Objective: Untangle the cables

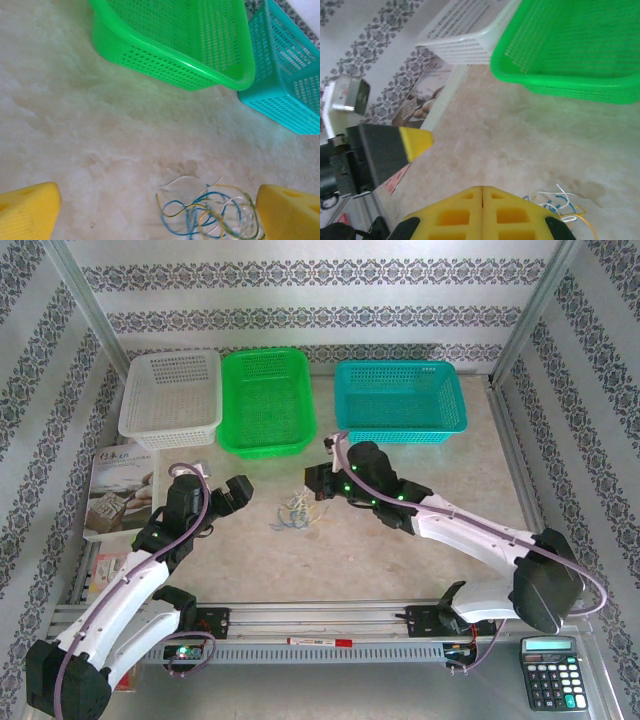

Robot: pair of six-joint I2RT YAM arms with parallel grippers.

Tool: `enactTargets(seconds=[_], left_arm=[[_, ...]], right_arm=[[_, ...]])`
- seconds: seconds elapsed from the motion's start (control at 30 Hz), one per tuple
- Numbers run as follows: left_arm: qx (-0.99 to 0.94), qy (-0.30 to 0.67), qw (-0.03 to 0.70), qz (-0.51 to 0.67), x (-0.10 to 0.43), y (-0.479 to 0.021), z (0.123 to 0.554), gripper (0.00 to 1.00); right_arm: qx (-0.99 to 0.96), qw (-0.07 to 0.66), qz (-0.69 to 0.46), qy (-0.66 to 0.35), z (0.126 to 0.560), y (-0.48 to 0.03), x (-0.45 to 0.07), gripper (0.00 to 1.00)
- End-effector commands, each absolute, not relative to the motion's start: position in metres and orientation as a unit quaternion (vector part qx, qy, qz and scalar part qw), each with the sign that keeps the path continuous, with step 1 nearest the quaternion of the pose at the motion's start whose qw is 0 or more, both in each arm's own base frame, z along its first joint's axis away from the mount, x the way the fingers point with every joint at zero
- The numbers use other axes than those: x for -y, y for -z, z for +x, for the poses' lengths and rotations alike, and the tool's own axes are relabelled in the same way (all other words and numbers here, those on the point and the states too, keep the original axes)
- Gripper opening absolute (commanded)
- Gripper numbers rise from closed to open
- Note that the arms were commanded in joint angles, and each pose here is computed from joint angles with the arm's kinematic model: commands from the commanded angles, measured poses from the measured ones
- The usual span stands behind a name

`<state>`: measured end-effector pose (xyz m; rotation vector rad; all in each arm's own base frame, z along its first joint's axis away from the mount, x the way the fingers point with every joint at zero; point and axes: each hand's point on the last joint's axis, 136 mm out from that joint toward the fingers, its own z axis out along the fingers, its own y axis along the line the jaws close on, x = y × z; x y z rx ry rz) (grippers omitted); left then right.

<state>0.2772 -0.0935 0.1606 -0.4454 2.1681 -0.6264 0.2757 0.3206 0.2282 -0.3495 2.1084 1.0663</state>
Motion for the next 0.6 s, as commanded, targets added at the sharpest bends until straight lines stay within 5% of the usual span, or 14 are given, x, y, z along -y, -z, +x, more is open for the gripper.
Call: enactTargets(seconds=[0.0, 0.57], left_arm=[[-0.842, 0.289, 0.438, -0.123, 0.113, -0.188, 0.287, 1.00], [-0.808, 0.335, 0.473, 0.110, 0.229, -0.186, 0.284, 1.00]], right_arm=[[-0.825, 0.350, -0.128, -0.426, 0.270, -0.226, -0.306, 0.00], [-0.819, 0.365, -0.097, -0.433, 0.274, -0.247, -0.273, 0.00]])
